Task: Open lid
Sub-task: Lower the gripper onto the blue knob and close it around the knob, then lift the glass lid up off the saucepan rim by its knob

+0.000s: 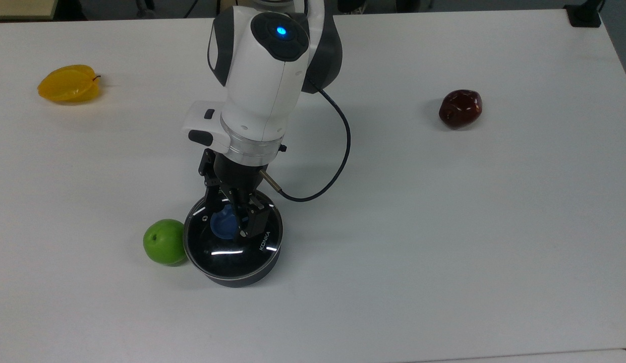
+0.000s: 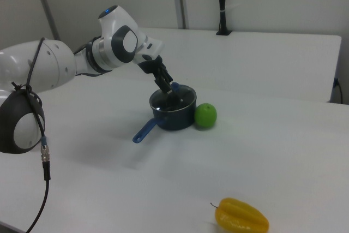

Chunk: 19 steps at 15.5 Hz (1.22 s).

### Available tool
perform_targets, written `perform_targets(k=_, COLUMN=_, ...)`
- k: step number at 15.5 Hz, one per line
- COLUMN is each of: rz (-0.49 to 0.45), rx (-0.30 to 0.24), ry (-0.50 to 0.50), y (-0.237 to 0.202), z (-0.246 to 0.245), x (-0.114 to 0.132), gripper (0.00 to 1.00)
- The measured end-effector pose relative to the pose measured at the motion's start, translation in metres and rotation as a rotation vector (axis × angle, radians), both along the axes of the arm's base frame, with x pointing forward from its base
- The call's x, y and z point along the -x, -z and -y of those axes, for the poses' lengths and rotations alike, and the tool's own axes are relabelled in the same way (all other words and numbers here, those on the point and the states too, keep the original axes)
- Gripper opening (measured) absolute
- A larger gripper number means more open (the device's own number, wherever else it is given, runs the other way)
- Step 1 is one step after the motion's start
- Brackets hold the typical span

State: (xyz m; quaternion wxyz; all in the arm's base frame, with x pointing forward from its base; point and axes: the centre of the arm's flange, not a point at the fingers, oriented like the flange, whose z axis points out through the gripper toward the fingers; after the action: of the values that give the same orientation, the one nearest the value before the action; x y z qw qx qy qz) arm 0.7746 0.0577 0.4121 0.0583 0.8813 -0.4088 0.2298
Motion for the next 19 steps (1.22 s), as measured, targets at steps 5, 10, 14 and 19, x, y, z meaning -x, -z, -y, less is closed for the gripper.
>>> perform_targets(k=5, rz=0.001, rx=0.008, ry=-0.007, y=0.0062, z=-0.0007, x=-0.0015, gripper=0.95)
perform_targets(k=10, rz=0.003, rx=0.022, ry=-0.013, y=0.0062, z=-0.0009, x=-0.0016, gripper=0.88)
perform_targets(k=14, rz=0.004, rx=0.022, ry=-0.016, y=0.0059, z=-0.0025, x=-0.0016, gripper=0.67)
perform_targets(k=19, rz=0.014, rx=0.021, ry=-0.017, y=0.0007, z=-0.0032, x=-0.0018, gripper=0.62)
